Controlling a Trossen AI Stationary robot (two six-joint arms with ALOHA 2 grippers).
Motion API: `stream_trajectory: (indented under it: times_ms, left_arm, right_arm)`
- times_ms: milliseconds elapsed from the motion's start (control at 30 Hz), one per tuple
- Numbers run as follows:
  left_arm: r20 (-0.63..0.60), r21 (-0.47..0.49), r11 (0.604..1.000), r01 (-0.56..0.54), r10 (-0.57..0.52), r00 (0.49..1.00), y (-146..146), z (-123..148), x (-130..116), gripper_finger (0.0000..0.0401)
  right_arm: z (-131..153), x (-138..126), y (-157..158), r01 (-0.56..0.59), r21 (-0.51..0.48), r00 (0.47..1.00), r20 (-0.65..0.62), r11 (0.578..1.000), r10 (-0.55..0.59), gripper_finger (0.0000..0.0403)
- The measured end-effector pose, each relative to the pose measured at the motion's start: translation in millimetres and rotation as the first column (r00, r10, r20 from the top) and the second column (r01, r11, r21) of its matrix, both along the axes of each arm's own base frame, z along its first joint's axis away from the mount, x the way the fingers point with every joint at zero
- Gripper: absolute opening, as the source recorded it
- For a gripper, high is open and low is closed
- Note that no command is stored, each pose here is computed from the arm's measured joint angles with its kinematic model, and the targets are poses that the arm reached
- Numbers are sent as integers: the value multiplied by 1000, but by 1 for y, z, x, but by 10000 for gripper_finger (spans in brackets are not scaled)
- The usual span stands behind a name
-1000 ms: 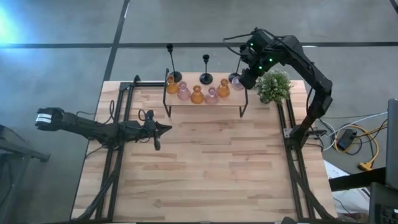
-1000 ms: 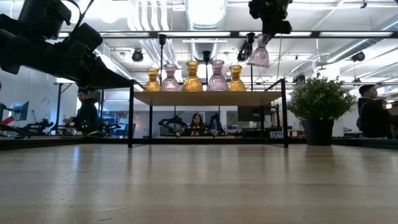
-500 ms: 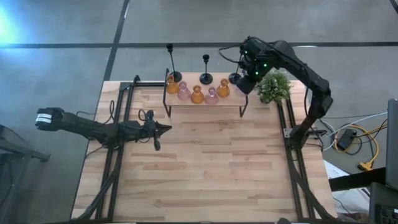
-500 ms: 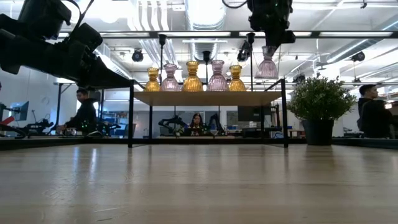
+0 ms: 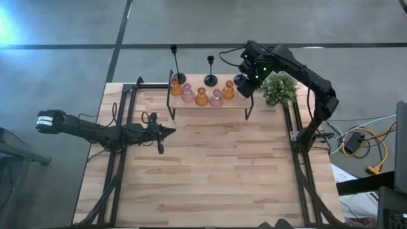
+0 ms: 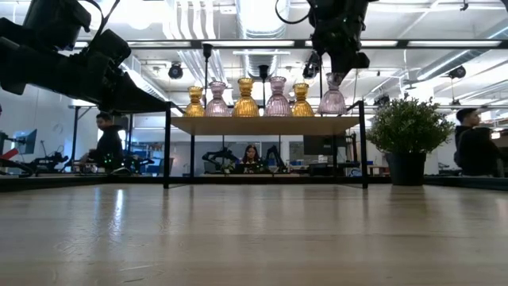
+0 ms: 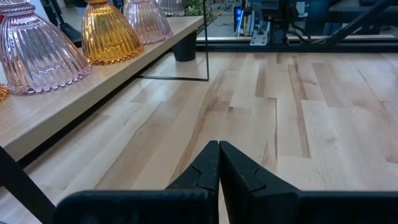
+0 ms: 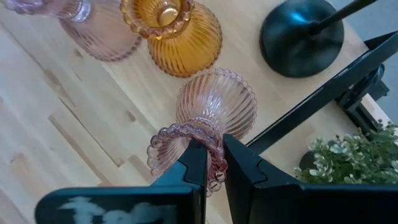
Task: Pick & Place candle stick holders
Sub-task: Put the pink candle holder on the shelf
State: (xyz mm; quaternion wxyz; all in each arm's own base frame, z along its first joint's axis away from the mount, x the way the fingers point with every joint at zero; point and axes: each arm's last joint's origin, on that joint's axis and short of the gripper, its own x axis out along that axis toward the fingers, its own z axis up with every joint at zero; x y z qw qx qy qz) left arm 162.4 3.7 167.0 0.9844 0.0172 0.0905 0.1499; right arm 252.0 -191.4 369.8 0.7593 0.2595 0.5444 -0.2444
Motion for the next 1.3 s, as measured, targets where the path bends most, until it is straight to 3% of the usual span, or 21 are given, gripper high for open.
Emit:
stream_trajectory:
  times_ms: [1300]
  left_arm:
    - [0,0,1000,0,0,1000,0,0,0,12]
  right_arm:
    - [-15,-5,-16,56,-17,998,-5,998,-56,29]
